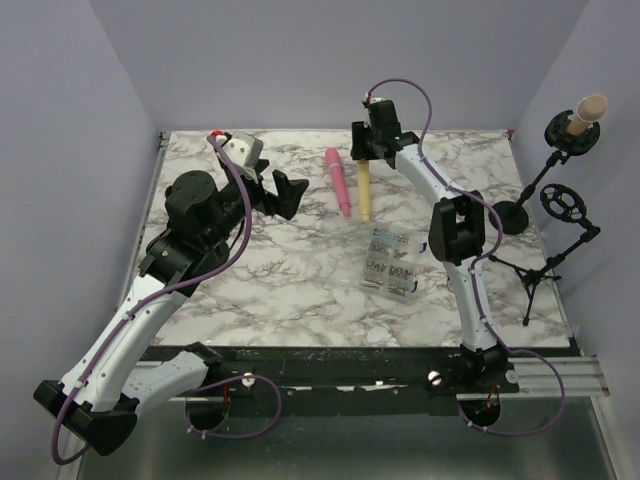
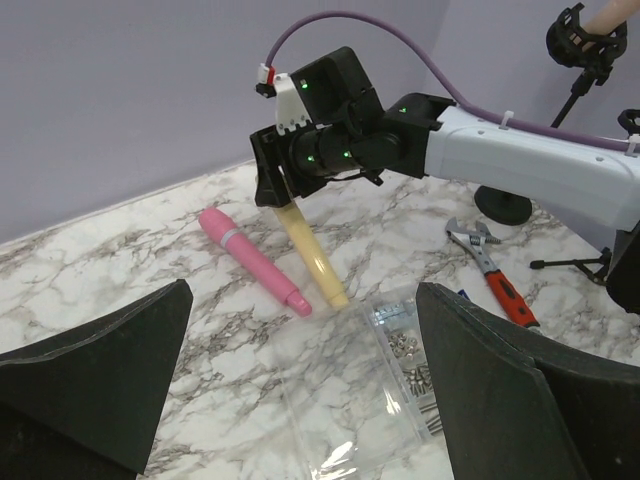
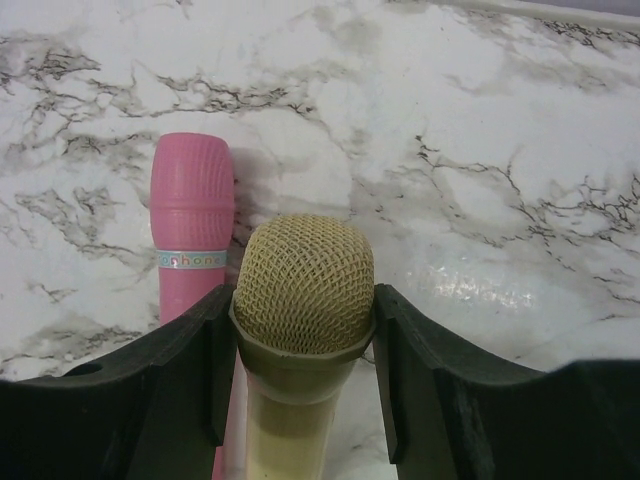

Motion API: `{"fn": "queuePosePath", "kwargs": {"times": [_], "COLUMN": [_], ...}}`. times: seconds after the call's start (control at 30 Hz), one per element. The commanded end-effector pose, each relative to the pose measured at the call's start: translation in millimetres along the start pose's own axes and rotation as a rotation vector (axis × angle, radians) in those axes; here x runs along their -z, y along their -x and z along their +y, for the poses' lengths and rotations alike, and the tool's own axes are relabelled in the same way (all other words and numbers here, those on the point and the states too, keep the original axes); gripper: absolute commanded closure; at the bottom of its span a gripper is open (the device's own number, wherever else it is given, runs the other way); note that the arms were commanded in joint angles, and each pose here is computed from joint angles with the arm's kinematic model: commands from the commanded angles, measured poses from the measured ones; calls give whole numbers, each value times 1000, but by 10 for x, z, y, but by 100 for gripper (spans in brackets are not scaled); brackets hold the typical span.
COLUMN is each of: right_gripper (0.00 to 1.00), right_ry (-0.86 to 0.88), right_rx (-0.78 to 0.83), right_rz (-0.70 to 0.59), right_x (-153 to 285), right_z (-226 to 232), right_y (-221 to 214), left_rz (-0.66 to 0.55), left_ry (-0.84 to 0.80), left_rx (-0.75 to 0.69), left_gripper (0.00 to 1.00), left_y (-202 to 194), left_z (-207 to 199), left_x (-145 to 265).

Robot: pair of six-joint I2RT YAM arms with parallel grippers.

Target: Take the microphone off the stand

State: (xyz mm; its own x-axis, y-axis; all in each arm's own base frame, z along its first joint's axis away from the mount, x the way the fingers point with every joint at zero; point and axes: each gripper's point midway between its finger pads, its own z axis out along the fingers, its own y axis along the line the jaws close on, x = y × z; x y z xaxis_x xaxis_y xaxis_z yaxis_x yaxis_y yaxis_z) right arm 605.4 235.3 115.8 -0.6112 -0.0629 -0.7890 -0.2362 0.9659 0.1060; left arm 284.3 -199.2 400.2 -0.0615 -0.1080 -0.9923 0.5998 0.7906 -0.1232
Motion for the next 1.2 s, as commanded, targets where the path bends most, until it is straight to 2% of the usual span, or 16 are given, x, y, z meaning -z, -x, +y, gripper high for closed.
{"fn": "queuePosePath", "kwargs": {"times": [0.0, 0.13, 0.37, 0.53, 0.67, 0.77, 0.93, 1.03, 1.17], "right_gripper": [89, 87, 74, 59, 41, 32, 19, 18, 18], "right_ry": [0, 2, -9, -1, 8, 17, 16, 20, 2], "right_rx": [-4, -9, -16, -23, -25, -26, -41, -58, -84], "right_rz": [-85, -80, -65, -49, -43, -39, -55, -78, -75], "right_x": [-225, -405, -548, -568, -552, -529, -361, -112, 246], "right_z": [24, 22, -9, 3, 17, 41, 63, 91, 59], "right_y": [129, 36, -113, -183, -184, -164, 26, 226, 281], "left_rz": [-2, 8, 22, 27, 33, 47, 58, 65, 62], "left_ry": [-21, -19, -31, -37, -41, -49, -49, -49, -55], "left_rx": [10, 12, 19, 27, 32, 38, 41, 42, 38], "left_gripper": [2, 1, 1, 1, 1, 1, 1, 2, 1], "left_y": [-5, -42, -86, -103, -124, -157, -199, -211, -199], "left_z": [-39, -30, -52, -65, -76, -94, -94, -105, -138], "left_x": [-28, -51, -91, -104, -117, -138, -171, -173, -160]}}
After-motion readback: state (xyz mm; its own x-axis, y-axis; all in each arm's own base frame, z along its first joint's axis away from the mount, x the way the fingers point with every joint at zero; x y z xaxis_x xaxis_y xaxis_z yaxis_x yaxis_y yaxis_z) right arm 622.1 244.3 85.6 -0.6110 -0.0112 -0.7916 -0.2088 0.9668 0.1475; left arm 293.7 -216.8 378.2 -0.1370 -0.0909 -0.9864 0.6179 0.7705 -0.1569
